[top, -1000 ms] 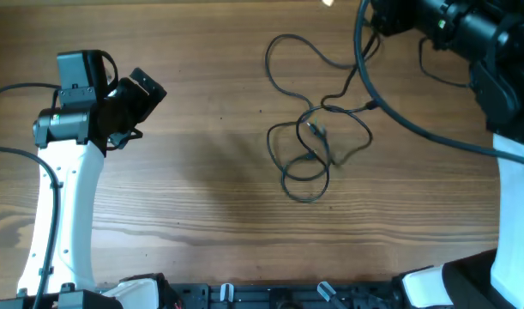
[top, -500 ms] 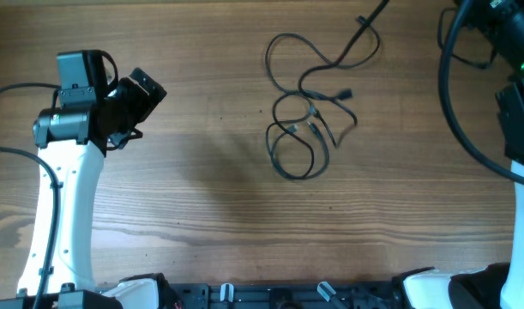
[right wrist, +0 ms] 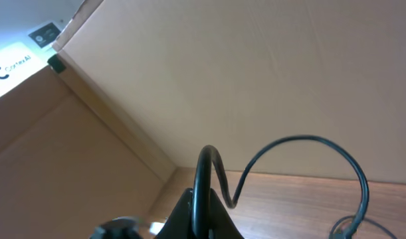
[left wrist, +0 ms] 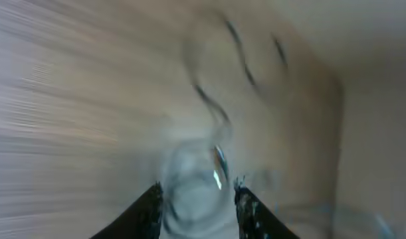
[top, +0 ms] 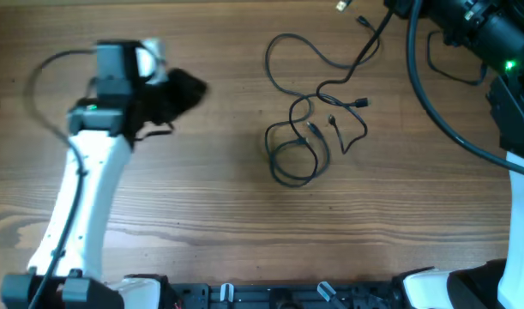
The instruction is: Untangle cables
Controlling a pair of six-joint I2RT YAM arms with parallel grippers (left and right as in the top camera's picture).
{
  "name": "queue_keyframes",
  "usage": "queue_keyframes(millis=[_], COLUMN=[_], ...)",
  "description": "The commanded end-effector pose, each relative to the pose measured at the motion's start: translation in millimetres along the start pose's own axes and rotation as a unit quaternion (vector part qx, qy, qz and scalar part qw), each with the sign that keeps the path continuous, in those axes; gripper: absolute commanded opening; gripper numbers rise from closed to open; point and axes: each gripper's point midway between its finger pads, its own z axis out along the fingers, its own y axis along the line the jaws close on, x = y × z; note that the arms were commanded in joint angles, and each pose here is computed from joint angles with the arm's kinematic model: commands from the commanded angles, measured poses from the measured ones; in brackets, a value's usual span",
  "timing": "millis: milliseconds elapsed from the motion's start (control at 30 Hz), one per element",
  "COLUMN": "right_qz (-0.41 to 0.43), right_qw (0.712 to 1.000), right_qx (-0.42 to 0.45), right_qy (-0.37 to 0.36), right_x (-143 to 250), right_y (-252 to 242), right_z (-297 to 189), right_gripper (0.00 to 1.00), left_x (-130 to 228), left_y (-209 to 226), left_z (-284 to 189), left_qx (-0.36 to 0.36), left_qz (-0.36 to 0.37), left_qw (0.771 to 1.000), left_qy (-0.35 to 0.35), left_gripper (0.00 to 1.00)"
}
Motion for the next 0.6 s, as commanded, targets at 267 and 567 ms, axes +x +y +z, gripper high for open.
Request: queue_keyframes(millis=[267, 567], right_qz=[-0.007, -0.002], right_qw=[1.0, 1.0], right_qx=[0.005, 0.011], right_qy=[0.011, 0.02], right_x=[4, 9], right_y=[-4, -7], right_z=[2, 1], right_gripper=[0.04, 0.04], left_x=[121, 127], left_y=[-138, -140], left_z=[81, 153], left_qx=[0.201, 0.194], left_qz=[0.306, 0.361], left_qw=[0.922, 0.908], left_qy=[0.124, 0.089], left_gripper=[0.64, 0.27])
